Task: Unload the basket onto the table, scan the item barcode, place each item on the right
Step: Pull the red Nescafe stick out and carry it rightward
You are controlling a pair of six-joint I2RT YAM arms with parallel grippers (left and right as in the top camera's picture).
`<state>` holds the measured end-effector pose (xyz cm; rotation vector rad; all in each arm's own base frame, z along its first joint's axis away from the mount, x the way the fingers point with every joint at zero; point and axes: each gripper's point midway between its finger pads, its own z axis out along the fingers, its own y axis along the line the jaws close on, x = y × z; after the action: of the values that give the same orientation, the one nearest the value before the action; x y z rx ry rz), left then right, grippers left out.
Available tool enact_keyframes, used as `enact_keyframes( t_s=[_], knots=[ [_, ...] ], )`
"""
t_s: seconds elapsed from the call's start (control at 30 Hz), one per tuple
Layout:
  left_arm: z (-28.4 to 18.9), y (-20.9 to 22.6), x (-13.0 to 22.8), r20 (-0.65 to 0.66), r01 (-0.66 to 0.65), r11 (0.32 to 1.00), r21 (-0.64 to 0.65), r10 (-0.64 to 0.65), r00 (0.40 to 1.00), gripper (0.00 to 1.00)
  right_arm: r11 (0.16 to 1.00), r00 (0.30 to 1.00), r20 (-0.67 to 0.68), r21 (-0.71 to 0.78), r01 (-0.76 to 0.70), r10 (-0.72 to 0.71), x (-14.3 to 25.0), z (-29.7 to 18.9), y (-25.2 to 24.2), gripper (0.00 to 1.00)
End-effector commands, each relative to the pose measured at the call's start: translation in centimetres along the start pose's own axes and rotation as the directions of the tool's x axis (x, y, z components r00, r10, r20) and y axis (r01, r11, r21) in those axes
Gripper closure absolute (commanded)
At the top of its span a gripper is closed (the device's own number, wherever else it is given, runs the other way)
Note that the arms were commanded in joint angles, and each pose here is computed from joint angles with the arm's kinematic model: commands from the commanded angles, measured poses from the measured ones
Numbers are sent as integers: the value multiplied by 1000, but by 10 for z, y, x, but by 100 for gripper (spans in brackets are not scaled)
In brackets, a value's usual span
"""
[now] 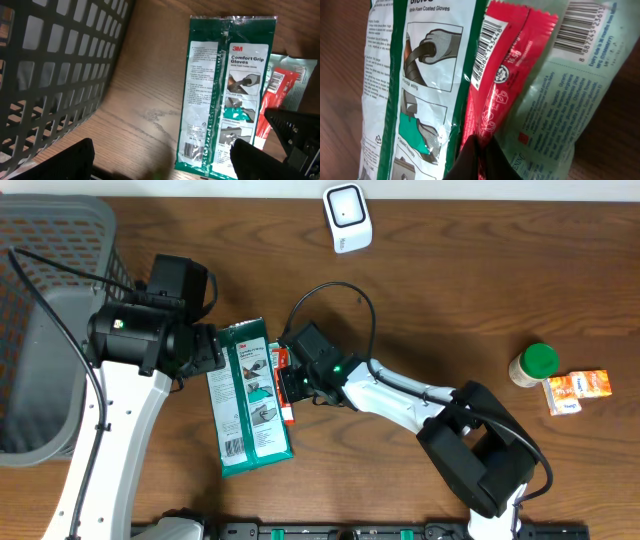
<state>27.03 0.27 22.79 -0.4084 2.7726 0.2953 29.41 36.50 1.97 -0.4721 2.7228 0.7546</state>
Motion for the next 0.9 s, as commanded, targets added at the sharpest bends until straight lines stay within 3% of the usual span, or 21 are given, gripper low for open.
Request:
enact_keyframes(
  t_s=[0.0, 0.17, 0.27, 0.4, 0.57, 0.67, 0.87],
  knots=[
    [-1, 3, -1, 6, 0, 1000, -12, 0, 1000, 12, 995, 995, 42, 25, 92, -93, -12, -14, -5, 99],
    [-1, 3, -1, 6, 0, 1000, -13, 0, 1000, 12, 952, 945, 116, 39, 304, -307, -33, -62, 6, 99],
    [-1, 3, -1, 6, 0, 1000, -13, 0, 1000, 12, 918, 913, 123, 140, 372, -388, -39, -93, -5, 99],
    [-1, 3, -1, 6, 0, 1000, -13, 0, 1000, 12, 842, 913, 48, 410, 352, -405, -36, -135, -55, 99],
    [-1, 3, -1, 6, 0, 1000, -13, 0, 1000, 12, 631, 919, -92, 700, 334, -384, -27, -170, -116, 99],
    [-1, 3, -1, 6, 0, 1000, -13, 0, 1000, 12, 524, 918, -151, 782, 338, -366, -23, -179, -137, 99],
    [-1, 3, -1, 6, 0, 1000, -12, 0, 1000, 12, 423, 913, -239, 827, 369, -329, -17, -161, -162, 99]
  ],
)
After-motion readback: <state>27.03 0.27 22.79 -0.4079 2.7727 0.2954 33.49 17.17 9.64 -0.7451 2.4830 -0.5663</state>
